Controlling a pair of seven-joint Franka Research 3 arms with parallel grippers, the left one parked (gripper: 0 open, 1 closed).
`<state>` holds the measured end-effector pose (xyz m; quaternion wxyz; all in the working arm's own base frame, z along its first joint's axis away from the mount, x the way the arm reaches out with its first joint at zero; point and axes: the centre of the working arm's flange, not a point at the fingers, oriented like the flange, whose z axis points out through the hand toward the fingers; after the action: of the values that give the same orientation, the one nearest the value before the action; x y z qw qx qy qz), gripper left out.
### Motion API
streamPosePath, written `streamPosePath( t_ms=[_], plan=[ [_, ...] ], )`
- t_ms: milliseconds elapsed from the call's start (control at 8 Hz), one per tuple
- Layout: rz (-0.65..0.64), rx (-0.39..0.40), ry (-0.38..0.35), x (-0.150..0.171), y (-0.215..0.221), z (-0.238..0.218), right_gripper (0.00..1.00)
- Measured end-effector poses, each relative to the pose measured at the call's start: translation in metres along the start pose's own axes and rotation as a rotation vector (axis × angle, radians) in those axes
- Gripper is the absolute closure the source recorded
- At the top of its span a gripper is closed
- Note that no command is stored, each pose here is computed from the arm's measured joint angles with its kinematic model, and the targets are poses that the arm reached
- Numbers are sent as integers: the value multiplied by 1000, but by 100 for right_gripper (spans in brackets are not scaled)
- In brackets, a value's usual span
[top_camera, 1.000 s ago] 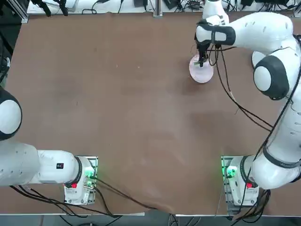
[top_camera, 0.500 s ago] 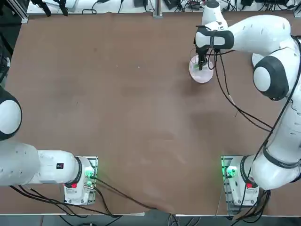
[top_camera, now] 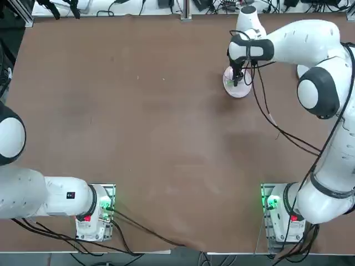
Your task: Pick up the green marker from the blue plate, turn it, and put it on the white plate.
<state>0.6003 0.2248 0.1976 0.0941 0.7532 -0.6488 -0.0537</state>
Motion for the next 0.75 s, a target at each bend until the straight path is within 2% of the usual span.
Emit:
streamPosePath(
  t_ms=[125,250,375,625,750],
  plan=[
    [0,-1,2,1,0,1,72],
    [0,0,3,1,0,0,57],
    [-5,6,5,2,-1,-2,37],
    [-82,9,12,6,0,-25,2],
    [-152,18,14,12,3,-50,0]
  ],
)
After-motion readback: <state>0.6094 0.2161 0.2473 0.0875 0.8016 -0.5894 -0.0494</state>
